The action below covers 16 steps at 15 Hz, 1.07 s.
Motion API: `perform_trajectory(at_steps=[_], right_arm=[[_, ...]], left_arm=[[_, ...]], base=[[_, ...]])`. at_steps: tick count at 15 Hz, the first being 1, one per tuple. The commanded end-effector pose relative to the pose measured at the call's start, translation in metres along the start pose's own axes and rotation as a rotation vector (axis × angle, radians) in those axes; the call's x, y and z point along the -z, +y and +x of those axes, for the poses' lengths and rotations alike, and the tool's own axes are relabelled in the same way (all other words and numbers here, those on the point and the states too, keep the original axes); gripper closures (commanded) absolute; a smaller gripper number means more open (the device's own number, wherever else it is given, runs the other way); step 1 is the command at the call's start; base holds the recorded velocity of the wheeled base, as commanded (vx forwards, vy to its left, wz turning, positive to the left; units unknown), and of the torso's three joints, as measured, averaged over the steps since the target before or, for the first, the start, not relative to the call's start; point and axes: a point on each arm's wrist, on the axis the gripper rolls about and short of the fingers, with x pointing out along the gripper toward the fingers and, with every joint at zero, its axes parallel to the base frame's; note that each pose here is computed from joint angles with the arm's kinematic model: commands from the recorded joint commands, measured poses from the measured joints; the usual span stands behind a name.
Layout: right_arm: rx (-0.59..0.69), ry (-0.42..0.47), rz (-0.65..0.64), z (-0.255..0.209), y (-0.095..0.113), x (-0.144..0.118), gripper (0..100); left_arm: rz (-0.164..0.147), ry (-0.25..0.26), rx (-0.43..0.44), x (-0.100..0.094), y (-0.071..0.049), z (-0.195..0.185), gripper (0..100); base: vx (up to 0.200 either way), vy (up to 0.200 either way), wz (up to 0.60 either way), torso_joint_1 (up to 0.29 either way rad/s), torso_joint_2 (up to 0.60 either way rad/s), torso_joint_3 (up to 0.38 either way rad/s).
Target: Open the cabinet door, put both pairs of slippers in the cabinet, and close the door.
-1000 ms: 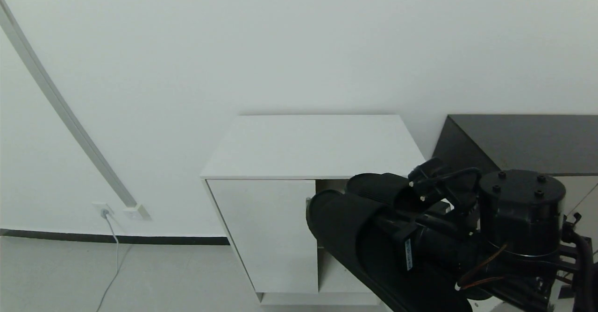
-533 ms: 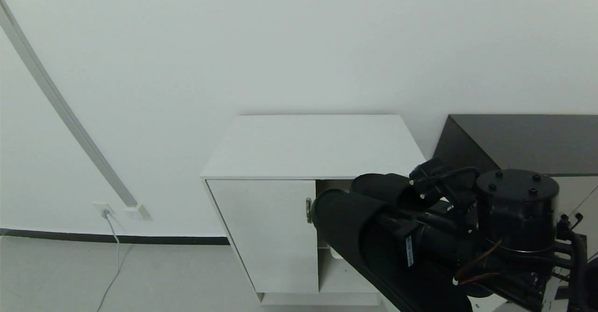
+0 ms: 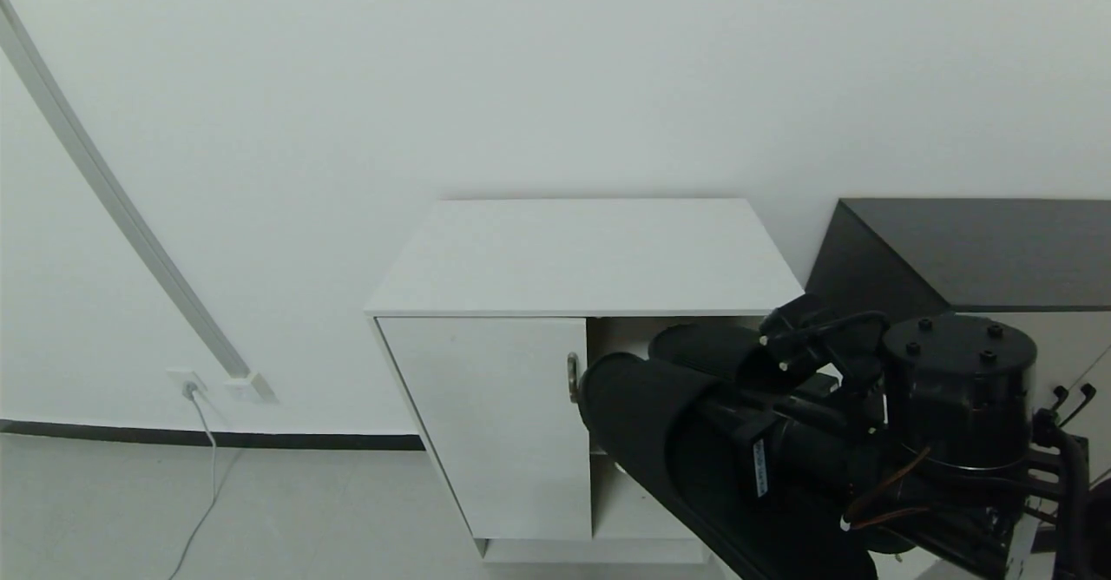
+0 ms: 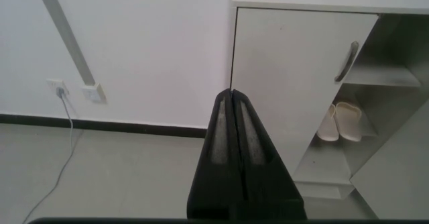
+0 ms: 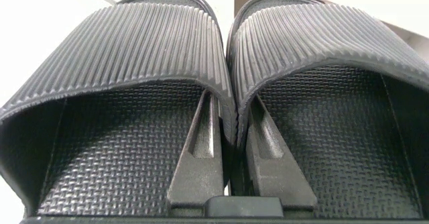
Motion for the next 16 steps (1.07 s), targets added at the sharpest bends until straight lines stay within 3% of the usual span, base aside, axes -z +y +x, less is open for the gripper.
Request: perform_trajectory(at_steps=[1, 16], right_arm=[[0.0, 0.0, 0.0, 0.0003, 0.0002, 0.0001, 100], [-0.002, 0.009, -0.006, 0.0002, 0.0001, 0.0026, 100]], left_arm=[[0.0, 0.001, 0.0, 0.0, 0.0, 0.0001, 100], [0.0, 0.001, 0.0, 0.0, 0.0, 0.0001, 100]], base=[[0.0, 0.0, 0.0, -0.154, 0.39, 0.217], [0.0, 0.0, 0.0, -0.208, 0.52, 0.302]])
